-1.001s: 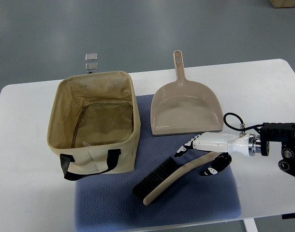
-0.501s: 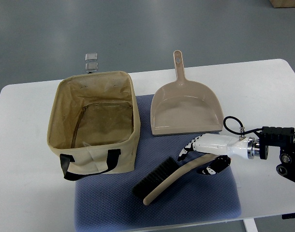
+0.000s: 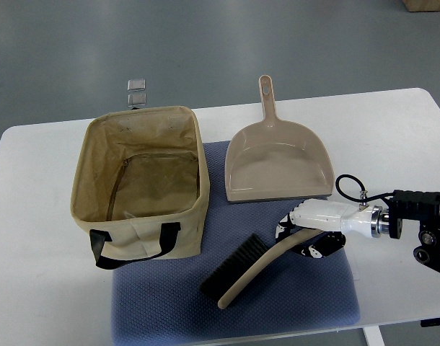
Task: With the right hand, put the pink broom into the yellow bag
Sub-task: 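Close the right hand around the beige brush handle, then lift the brush with the right hand over the dustpan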
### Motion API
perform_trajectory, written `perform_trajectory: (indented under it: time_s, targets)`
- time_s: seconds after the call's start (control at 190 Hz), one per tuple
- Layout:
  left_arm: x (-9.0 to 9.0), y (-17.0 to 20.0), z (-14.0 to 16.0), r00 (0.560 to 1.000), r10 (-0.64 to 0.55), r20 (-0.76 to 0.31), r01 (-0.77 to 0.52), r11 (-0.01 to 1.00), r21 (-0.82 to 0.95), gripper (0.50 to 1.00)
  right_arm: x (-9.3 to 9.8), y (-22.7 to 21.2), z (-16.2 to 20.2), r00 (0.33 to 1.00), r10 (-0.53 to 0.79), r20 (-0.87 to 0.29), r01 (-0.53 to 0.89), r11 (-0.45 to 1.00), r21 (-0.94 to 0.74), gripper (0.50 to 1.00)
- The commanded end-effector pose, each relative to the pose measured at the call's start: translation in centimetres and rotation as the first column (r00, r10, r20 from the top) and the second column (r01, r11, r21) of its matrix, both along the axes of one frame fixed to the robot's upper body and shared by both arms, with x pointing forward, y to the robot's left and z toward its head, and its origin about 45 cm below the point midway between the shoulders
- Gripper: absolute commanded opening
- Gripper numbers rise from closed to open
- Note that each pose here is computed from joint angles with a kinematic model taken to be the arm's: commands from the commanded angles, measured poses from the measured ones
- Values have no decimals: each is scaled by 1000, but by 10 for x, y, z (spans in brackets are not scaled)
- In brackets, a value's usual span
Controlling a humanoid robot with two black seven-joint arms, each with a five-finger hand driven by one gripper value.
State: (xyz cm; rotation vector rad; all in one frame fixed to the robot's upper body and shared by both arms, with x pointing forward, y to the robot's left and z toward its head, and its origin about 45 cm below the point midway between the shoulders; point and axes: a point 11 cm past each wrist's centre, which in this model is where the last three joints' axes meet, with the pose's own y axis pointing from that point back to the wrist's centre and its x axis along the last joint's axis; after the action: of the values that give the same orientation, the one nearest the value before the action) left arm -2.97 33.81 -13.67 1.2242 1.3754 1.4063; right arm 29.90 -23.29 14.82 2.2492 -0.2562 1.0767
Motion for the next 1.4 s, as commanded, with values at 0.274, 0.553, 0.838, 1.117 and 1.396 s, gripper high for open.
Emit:
perform_trajectory:
  time_s: [0.274, 0.553, 0.838, 1.117, 1.396]
  targets:
    - [0, 0, 0, 1000, 0, 0, 0, 1000, 0, 1000, 8, -12, 14, 999, -18, 33, 18, 1000, 16, 500]
    - [0, 0, 0, 1000, -1, 0, 1, 1000, 0, 1000, 36, -45, 58, 986, -137, 91, 129, 988, 87, 500]
    - [0, 0, 0, 1000, 0, 0, 0, 1000, 0, 1000, 79, -82, 140, 955, -247, 167, 223, 963, 152, 500]
    - [0, 0, 0, 1000, 0, 0, 0, 1000, 0, 1000, 123, -110, 199, 901, -357, 249, 317, 930, 187, 500]
    - [0, 0, 0, 1000, 0, 0, 0, 1000, 0, 1000, 147, -50, 209, 908, -328, 260, 272, 934, 231, 500]
